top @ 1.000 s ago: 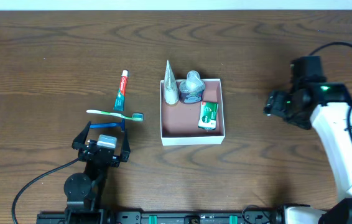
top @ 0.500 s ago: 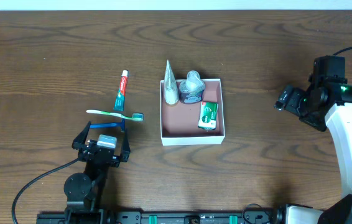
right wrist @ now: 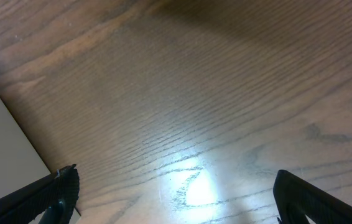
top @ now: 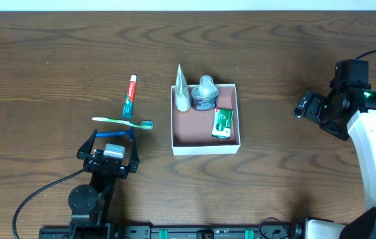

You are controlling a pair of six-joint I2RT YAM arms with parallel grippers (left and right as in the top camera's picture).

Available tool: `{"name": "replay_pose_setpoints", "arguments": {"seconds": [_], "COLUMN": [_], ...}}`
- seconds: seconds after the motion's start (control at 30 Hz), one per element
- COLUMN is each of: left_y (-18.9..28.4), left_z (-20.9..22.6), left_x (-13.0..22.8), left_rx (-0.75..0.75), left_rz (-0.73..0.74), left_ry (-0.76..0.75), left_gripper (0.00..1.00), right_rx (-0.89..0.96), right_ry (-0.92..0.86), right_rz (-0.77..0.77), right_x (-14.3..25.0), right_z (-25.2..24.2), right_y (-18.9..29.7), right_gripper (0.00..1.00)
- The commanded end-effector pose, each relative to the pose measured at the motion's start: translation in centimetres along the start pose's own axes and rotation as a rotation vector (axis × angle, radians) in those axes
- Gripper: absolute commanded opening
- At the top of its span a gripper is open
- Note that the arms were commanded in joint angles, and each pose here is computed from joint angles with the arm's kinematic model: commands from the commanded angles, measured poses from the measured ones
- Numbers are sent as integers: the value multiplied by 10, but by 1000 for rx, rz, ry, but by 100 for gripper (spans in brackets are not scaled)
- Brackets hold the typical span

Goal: Pack container
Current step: 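Raise the left gripper and move it over the Colgate toothpaste tube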

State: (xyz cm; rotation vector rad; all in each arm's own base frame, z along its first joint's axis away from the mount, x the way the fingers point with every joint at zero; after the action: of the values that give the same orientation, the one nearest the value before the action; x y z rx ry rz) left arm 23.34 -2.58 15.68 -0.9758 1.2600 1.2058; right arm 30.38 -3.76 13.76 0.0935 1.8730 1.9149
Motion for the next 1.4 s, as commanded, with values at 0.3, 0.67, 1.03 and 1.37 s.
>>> {"name": "replay_pose_setpoints", "arguments": {"seconds": [0.3, 0.67, 1.03, 1.37], "left_y": [4, -14, -106, -163], "left_z": [2, 11, 18, 22], "left_x": [-2, -42, -17, 25], "left_rx": [-18, -84, -1, 62], "left_rz": [70, 559, 893, 868], "left_ry": [449, 576, 412, 277], "left_gripper": [98, 98, 98, 98], "right_rx": [-3, -3, -3, -3], "right_ry": [1, 2, 2, 1], "right_rz": [-15, -15, -15, -15], "right_x": [-1, -1, -1, -1], "right_z": [-1, -1, -1, -1], "right_y": [5, 5, 5, 5], "right_gripper": [99, 99, 99, 99]}}
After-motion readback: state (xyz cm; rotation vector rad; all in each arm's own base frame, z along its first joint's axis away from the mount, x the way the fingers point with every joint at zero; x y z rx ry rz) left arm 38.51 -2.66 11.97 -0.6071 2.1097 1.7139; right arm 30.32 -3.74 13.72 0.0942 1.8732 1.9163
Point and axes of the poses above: each gripper's point midway between its finger pads, its own y axis back along the fingers, its own z axis along the line the jaws close on, x = y × z, the point moved 1 cm from there along y, back along the fingers, and after that the axes turned 9 degrees about y, right-handed, at the moved point
